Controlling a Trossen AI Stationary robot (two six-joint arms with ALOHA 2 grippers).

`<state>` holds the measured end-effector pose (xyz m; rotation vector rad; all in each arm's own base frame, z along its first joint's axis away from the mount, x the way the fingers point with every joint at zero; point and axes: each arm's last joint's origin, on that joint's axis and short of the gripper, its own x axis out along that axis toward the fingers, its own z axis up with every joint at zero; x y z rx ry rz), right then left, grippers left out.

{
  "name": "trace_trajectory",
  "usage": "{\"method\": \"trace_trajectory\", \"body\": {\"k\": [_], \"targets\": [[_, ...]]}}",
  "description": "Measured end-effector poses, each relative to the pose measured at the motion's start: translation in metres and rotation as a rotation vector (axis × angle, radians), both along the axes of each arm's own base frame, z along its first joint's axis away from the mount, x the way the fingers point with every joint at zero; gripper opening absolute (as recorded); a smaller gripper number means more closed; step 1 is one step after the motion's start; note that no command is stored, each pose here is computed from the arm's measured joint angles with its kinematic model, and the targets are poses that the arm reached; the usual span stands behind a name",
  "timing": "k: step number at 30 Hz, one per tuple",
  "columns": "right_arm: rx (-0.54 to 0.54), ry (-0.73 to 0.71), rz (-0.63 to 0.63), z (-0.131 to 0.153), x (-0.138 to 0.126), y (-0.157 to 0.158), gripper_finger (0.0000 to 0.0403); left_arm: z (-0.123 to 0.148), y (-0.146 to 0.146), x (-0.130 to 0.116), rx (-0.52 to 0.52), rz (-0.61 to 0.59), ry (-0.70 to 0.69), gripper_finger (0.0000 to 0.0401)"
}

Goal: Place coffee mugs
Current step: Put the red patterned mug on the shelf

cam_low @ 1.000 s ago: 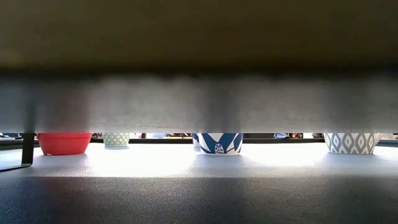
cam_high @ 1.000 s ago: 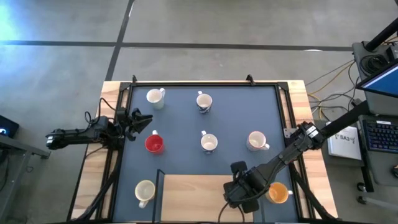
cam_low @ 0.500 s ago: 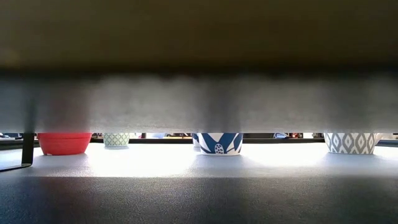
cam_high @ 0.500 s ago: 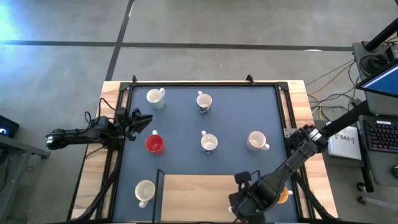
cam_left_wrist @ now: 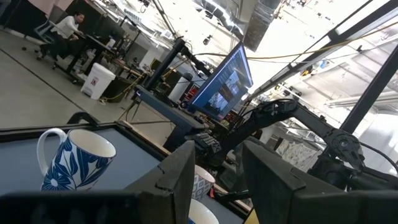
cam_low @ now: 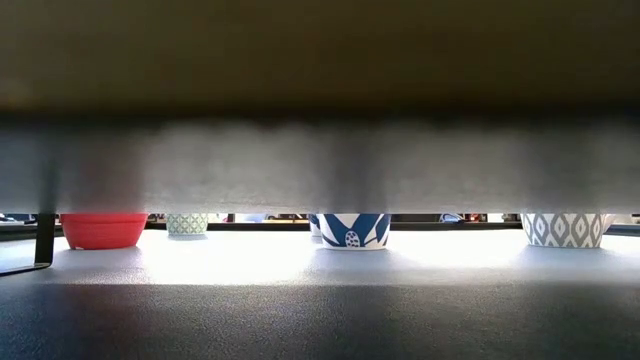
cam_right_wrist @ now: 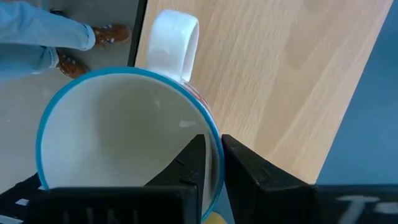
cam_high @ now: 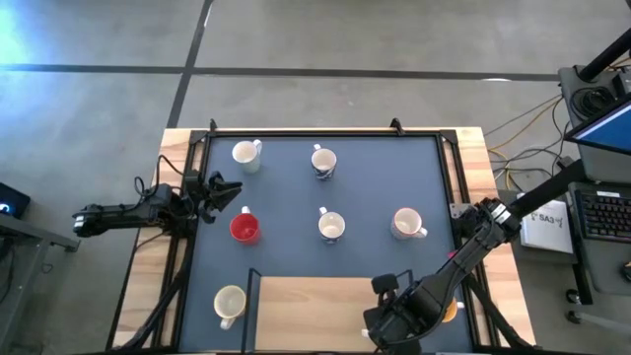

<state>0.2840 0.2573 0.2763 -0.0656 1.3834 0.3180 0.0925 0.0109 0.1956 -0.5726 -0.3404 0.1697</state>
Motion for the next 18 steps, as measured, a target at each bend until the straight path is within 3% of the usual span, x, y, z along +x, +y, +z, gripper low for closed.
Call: {"method": "trace_trajectory", "body": {"k": [18], "targets": [[0.023,-0.05,0.035,0.018,-0.002,-0.003,0.0045,0.0,0.0,0.0,0.0,0.0,0.0,0.0116]]}}
